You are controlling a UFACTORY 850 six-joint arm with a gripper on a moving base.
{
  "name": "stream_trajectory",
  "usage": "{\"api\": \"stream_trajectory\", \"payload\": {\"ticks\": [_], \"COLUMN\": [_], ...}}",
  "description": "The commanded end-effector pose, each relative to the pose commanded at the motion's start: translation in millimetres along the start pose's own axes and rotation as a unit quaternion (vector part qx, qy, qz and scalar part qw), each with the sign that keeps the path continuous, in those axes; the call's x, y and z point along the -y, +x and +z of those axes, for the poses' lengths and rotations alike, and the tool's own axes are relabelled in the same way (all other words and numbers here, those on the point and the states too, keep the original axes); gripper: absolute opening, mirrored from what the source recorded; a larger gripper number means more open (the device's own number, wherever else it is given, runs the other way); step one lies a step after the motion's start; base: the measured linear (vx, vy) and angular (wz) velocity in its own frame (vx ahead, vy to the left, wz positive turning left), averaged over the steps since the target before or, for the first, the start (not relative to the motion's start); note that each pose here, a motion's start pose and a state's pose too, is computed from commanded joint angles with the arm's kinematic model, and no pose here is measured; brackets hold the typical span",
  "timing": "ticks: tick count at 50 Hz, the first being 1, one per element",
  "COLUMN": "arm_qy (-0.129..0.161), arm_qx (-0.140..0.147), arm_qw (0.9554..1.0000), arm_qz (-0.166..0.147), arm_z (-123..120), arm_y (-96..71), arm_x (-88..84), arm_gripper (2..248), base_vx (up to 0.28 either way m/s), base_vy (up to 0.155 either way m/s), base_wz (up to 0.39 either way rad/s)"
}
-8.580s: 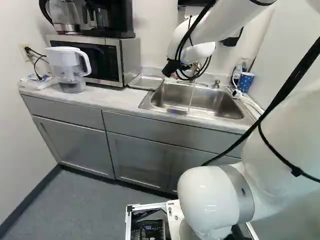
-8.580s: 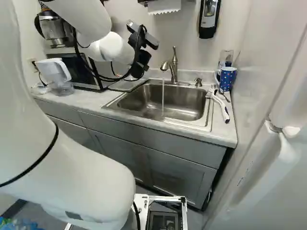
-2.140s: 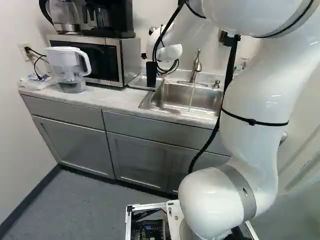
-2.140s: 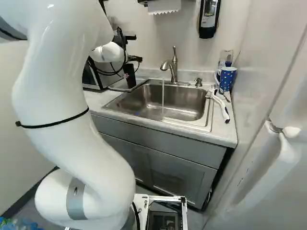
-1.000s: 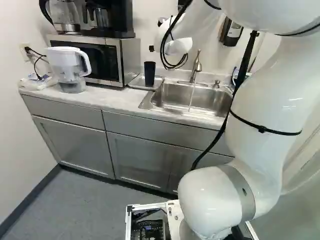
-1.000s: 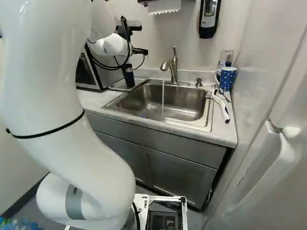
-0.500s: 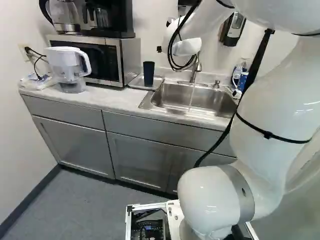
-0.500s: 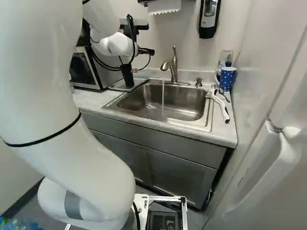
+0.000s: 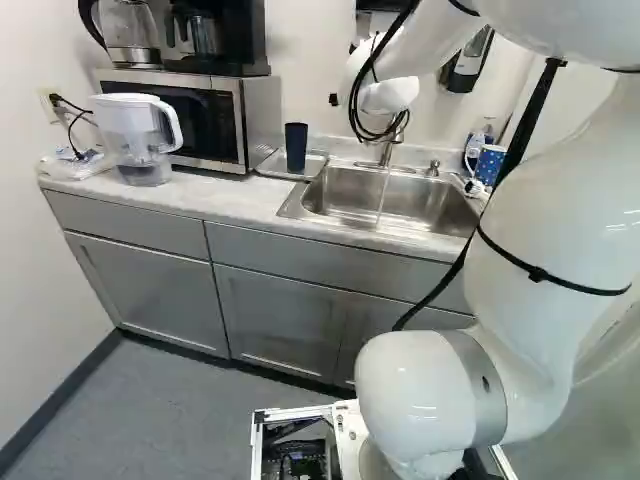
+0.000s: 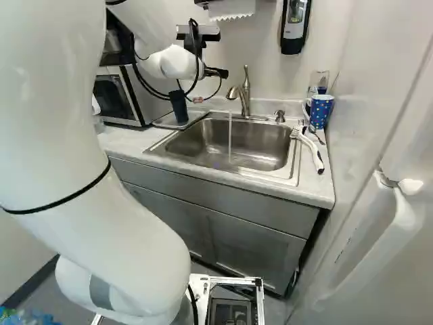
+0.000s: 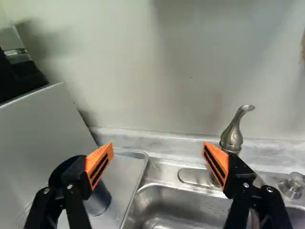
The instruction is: Rinse the cup and place it in the tray
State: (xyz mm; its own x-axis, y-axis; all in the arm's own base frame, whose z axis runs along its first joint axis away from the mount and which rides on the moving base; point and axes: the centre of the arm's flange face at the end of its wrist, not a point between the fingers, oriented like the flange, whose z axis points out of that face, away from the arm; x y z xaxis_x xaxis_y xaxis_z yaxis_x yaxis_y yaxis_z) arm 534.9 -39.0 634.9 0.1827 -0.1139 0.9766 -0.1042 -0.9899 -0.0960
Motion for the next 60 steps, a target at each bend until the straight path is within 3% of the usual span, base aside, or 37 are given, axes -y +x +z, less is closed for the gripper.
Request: {"api": "stream_trajectory", "payload": {"ticks": [34, 60], "arm_qy": [-0.027, -0.037], "arm_qx": [-0.035, -0.019], "arm_qw": [0.999, 0.9991], "arm_qz": [0.006, 0.008], "arm_z": [8.7, 21.4], "arm_y": [40.8, 65.3], "arm_x": [-30.3, -40.1], "arm_gripper": [247, 247], "base_vx": [0.0, 0.0], "base_vy": [0.0, 0.0], "base_wz": [0.0, 0.0]}}
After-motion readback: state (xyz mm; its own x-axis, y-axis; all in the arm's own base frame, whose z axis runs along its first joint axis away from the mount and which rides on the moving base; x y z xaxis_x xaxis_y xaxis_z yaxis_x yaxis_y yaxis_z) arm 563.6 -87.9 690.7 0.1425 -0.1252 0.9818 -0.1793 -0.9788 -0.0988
